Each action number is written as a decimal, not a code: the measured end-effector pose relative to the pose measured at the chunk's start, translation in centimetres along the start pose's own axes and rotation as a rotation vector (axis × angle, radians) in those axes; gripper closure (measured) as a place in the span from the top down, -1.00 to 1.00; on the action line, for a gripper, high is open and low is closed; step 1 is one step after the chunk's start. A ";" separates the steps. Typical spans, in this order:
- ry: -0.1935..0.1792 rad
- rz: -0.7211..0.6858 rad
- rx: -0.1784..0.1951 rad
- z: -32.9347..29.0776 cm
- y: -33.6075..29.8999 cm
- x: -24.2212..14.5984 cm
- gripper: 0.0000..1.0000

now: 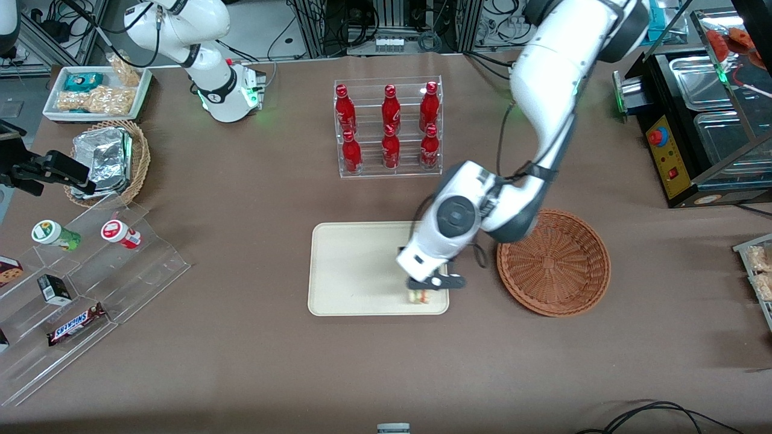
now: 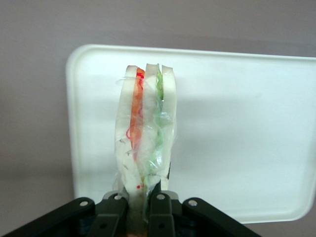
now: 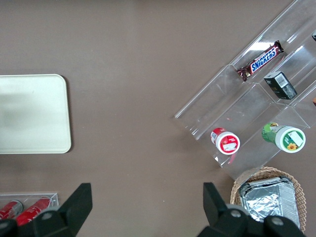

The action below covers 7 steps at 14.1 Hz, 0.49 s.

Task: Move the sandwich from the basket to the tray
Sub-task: 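Lift the sandwich and carry it over the white tray, then lower the sandwich onto the tray and open the left gripper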

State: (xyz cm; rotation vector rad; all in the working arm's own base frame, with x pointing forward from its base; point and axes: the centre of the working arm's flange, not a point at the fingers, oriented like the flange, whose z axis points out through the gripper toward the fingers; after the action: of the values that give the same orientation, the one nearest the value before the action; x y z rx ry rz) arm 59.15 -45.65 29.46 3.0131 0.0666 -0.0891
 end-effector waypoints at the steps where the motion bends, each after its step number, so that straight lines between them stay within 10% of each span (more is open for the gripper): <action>1: 0.004 0.001 -0.005 0.3 1.5 -0.6 -0.72; 7: -0.006 0.007 -0.009 5.2 5.0 -2.6 -0.72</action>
State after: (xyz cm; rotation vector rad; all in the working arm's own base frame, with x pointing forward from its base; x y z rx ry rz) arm 56.51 -51.36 25.10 3.0041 0.0558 -0.0975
